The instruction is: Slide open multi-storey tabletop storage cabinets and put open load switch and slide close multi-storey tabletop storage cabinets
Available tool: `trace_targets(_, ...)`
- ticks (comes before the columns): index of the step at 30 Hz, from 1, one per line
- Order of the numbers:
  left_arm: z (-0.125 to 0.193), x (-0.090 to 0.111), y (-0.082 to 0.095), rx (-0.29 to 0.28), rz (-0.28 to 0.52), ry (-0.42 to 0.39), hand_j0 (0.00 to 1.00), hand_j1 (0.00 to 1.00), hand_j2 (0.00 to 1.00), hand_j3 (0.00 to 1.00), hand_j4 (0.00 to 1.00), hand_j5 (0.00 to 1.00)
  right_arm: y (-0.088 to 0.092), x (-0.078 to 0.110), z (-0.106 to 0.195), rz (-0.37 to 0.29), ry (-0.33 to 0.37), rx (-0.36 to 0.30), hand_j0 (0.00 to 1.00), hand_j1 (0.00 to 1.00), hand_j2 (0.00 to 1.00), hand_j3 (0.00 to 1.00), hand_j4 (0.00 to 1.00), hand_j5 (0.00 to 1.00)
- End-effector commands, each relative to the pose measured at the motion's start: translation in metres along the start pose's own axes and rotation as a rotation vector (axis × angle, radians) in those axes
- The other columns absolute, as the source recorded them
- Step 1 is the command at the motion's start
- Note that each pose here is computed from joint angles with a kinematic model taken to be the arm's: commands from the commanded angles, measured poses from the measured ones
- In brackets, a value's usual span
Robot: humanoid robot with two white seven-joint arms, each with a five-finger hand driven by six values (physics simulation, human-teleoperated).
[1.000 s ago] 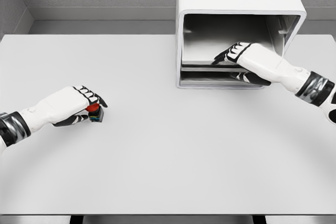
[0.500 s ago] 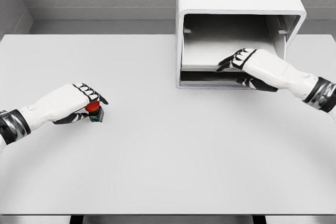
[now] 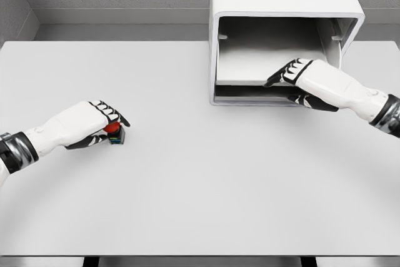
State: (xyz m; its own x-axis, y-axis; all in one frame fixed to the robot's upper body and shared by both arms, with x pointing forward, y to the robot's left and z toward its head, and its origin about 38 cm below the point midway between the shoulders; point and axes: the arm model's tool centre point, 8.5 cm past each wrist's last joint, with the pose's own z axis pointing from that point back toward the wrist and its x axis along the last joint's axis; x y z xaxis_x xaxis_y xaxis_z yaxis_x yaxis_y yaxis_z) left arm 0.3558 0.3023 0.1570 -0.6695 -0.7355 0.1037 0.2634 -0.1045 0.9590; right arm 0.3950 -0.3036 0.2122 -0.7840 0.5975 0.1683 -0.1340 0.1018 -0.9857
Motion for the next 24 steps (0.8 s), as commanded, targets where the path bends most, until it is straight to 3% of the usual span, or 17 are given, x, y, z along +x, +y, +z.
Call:
trace_targets(1, 0.000, 0.000, 0.001, 0.004, 0.003, -0.001, 0.56, 0.56, 0.56, 0.56, 0.56, 0.56, -0.008, 0.004, 0.003, 0.028, -0.010, -0.003, 0.70, 0.70, 0.70, 0.70, 0.70, 0.70)
trace_targets(7, 0.001, -0.001, 0.003, 0.007, -0.001, 0.002, 0.46, 0.46, 0.46, 0.46, 0.46, 0.46, -0.010, 0.013, 0.010, 0.035, -0.019, -0.013, 0.72, 0.72, 0.72, 0.72, 0.72, 0.72)
trace_targets(24, 0.006, -0.005, 0.008, 0.030, 0.004, 0.015, 0.43, 0.43, 0.43, 0.43, 0.43, 0.43, -0.011, 0.023, 0.017, 0.047, -0.037, 0.000, 0.72, 0.72, 0.72, 0.72, 0.72, 0.72)
